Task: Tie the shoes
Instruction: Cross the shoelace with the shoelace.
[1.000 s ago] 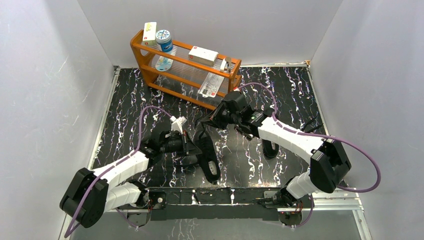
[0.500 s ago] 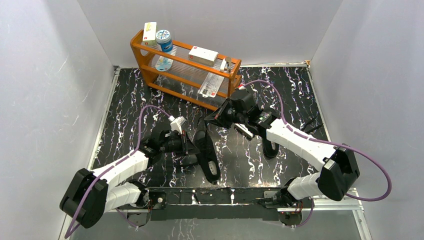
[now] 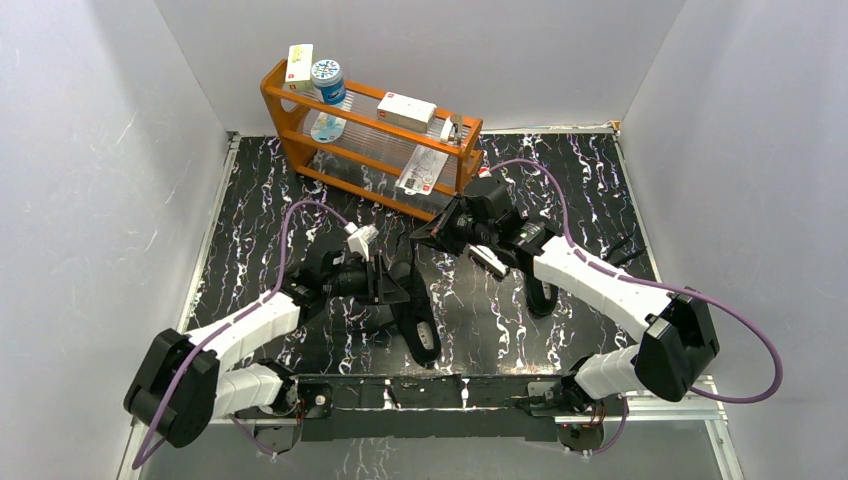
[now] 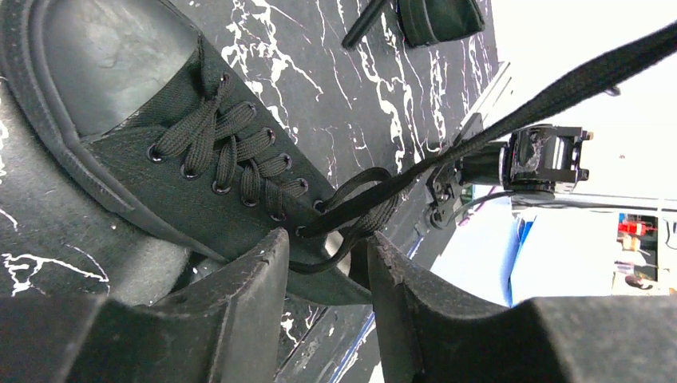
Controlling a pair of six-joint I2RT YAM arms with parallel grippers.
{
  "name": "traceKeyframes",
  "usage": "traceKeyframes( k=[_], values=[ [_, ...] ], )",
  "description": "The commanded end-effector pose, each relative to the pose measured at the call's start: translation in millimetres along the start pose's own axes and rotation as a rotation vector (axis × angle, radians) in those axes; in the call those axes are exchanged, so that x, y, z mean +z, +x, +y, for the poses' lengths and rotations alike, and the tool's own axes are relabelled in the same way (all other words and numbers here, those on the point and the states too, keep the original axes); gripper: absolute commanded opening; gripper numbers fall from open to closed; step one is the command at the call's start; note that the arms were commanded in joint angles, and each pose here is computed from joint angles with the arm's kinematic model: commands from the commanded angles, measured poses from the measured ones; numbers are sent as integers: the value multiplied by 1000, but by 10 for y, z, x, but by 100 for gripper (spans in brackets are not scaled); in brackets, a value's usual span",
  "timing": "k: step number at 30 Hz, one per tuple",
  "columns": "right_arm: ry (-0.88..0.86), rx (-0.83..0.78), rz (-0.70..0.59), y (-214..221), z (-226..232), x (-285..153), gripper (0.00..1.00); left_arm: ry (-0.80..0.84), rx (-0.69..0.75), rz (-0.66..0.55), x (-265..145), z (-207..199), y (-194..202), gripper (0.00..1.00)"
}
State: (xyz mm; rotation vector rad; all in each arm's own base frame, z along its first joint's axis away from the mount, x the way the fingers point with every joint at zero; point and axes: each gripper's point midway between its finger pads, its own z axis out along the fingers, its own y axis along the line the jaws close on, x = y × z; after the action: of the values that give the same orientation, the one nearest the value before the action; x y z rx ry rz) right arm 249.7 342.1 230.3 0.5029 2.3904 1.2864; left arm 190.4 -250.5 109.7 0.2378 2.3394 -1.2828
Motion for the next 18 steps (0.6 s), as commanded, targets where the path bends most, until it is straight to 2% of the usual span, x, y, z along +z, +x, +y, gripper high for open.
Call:
traceKeyframes(
  k=[1,9,18],
  values=[
    [-64,5,-11,-74,177,-18,0,60,40,26,63,-114,-93,40],
    [-74,17,1,-75,185,-17,0,106,30,27,167,-163,-166,40],
    [-83,27,12,-65,205,-18,0,131,7,18,232,-158,-181,24]
  ],
)
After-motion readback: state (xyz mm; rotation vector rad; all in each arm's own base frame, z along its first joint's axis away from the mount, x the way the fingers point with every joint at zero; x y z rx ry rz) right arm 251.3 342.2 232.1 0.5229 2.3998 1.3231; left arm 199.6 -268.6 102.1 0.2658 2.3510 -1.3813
